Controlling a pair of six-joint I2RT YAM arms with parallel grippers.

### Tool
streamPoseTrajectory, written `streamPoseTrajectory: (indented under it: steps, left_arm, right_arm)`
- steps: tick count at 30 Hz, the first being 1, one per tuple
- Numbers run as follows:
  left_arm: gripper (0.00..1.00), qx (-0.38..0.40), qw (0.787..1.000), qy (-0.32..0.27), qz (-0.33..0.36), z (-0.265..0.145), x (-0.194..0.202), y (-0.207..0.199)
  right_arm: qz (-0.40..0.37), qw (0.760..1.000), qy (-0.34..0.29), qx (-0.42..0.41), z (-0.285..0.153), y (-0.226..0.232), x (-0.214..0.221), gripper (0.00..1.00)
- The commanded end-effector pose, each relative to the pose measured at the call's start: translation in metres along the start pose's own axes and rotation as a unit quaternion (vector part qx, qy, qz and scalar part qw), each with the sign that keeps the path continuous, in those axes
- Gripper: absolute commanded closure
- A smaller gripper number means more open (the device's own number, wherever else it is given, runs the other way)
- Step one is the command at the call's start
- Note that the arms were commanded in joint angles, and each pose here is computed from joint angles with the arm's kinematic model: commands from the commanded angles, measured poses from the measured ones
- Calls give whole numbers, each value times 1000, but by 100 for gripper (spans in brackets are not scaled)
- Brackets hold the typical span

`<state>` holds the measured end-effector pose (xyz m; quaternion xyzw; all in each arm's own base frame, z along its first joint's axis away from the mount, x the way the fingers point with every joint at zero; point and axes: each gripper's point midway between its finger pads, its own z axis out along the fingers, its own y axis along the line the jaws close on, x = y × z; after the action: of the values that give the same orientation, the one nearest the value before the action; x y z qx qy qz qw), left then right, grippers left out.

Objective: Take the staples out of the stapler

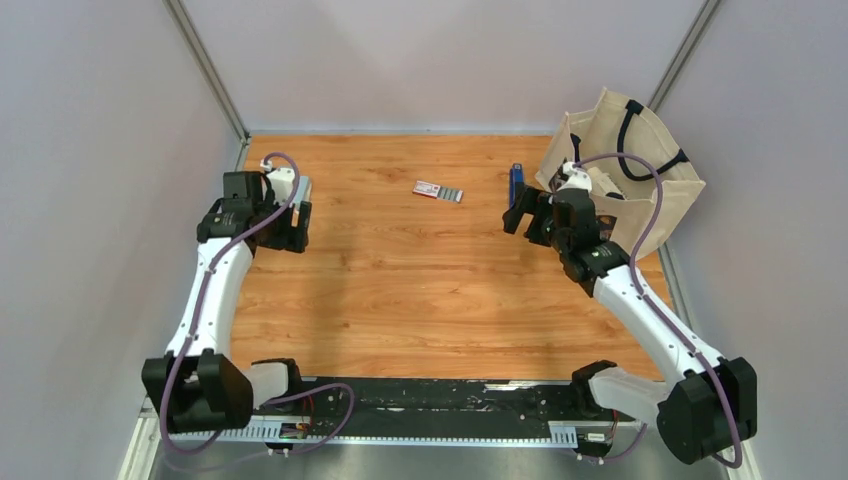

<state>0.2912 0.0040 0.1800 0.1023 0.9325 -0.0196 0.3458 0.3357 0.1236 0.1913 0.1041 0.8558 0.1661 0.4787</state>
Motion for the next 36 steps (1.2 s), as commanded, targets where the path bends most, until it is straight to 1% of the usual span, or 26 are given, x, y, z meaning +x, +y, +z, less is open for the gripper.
streamPoseTrajectory:
  steps: [1, 3, 6, 10, 11, 16, 20, 24, 26, 30, 33, 36]
  left_arm:
    - [15, -5, 1000, -11, -3, 15, -22, 8]
    - [15, 18, 1000, -21, 3, 23, -34, 3]
    - [14, 26, 999, -26, 0, 35, -56, 3]
    - [14, -2, 1000, -20, -13, 58, -89, 16]
    - [14, -9, 999, -26, -19, 61, -101, 20]
    - [14, -21, 998, -17, -49, 98, -126, 30]
    - [14, -34, 998, -1, -43, 131, -138, 34]
    - [13, -81, 995, 19, -55, 155, -139, 54]
    - [13, -92, 993, 32, -63, 168, -133, 58]
    - [13, -118, 985, 58, -113, 189, -116, 73]
    - [18, -109, 981, 77, -138, 202, -103, 76]
    - [23, -103, 981, 97, -133, 210, -94, 75]
  right_arm:
    - [-2, 999, -10, -31, -10, 8, -1, 0]
    - [-8, 999, -11, -42, -14, 10, 3, 0]
    - [-20, 999, -9, -50, -17, 9, 13, 0]
    - [-33, 998, -3, -53, -21, 10, 28, 0]
    - [-38, 998, -3, -52, -21, 11, 31, 0]
    - [-57, 997, 2, -47, -20, 18, 40, 0]
    - [-71, 996, 2, -51, -18, 29, 42, 0]
    - [-83, 995, 4, -63, -17, 42, 45, 0]
    - [-87, 994, 4, -70, -17, 47, 48, 0]
    - [-83, 993, 3, -78, -18, 50, 54, 0]
    - [-83, 993, 4, -79, -18, 49, 58, 0]
    - [-84, 994, 4, -75, -18, 45, 60, 0]
